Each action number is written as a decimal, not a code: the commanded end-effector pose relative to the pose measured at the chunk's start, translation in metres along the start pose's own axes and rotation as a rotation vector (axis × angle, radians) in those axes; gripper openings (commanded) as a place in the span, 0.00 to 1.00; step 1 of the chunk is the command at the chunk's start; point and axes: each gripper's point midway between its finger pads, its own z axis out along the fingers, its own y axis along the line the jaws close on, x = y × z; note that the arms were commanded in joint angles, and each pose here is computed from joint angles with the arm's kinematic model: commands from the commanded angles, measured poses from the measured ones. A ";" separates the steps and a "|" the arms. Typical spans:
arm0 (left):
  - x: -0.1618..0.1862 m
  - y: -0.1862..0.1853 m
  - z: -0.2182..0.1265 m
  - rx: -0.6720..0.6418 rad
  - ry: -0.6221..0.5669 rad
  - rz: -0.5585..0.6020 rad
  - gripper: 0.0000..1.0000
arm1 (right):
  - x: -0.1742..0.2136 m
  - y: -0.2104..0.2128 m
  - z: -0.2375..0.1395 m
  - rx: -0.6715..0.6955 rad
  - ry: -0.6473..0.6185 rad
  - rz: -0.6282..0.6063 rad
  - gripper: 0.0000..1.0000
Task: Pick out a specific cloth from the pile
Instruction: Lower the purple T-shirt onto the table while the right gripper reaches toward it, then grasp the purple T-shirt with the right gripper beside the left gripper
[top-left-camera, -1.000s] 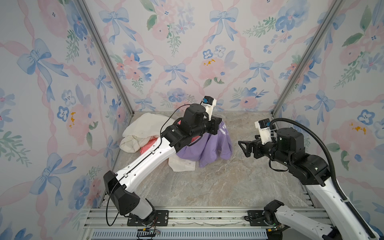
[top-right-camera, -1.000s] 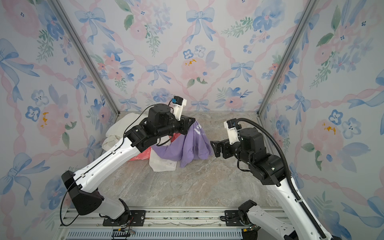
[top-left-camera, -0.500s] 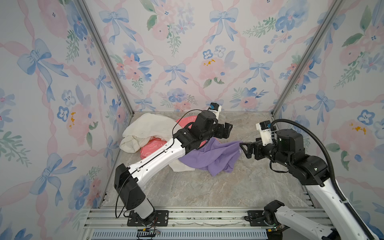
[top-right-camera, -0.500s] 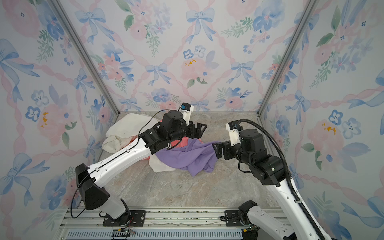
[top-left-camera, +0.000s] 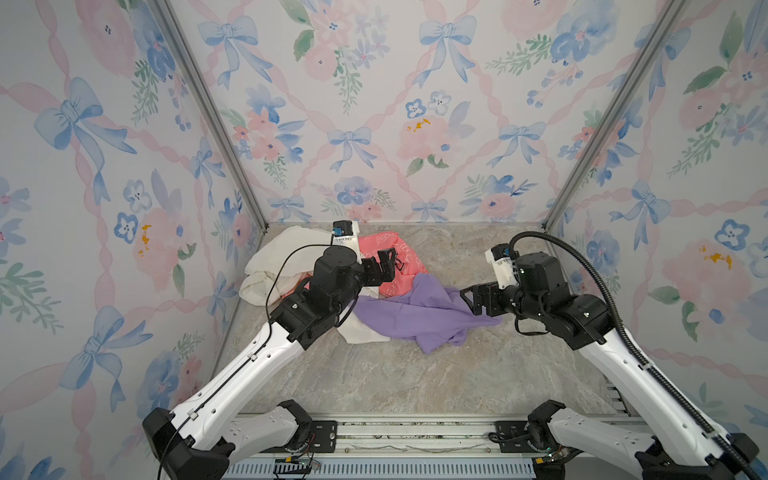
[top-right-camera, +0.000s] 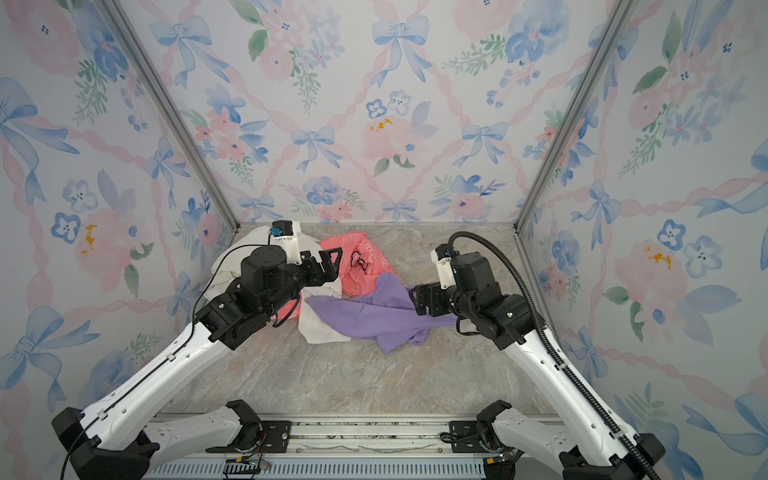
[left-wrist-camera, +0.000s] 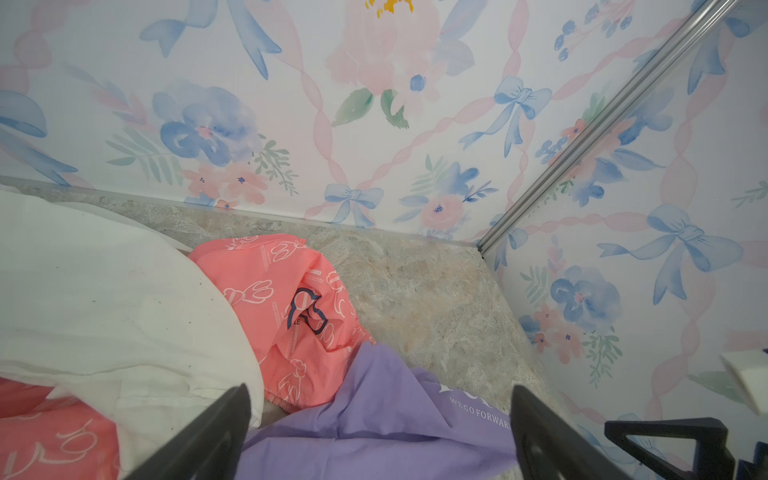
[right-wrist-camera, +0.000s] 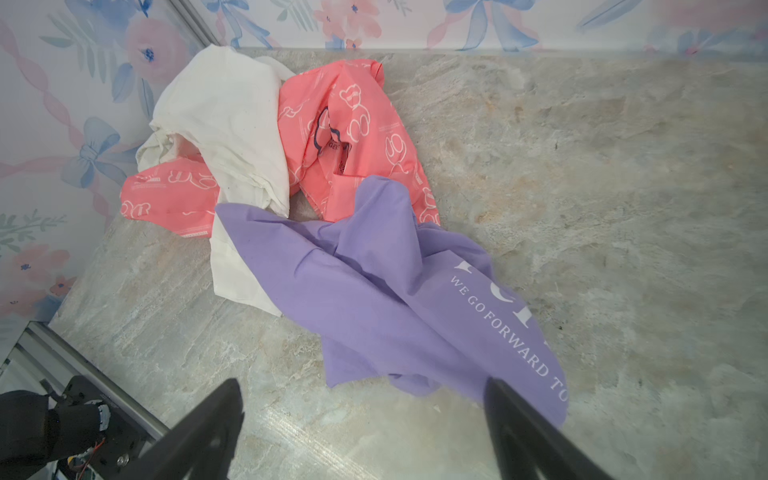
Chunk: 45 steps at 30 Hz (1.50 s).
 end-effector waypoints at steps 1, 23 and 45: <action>0.002 0.016 -0.011 -0.033 -0.031 -0.048 0.98 | 0.009 0.011 0.022 0.009 0.056 -0.058 0.90; 0.004 0.030 -0.021 -0.046 -0.049 -0.071 0.98 | 0.050 0.063 0.182 -0.033 0.374 -0.201 0.80; 0.016 0.038 -0.010 -0.036 0.009 -0.052 0.98 | 0.075 0.073 0.249 -0.045 0.484 -0.210 0.58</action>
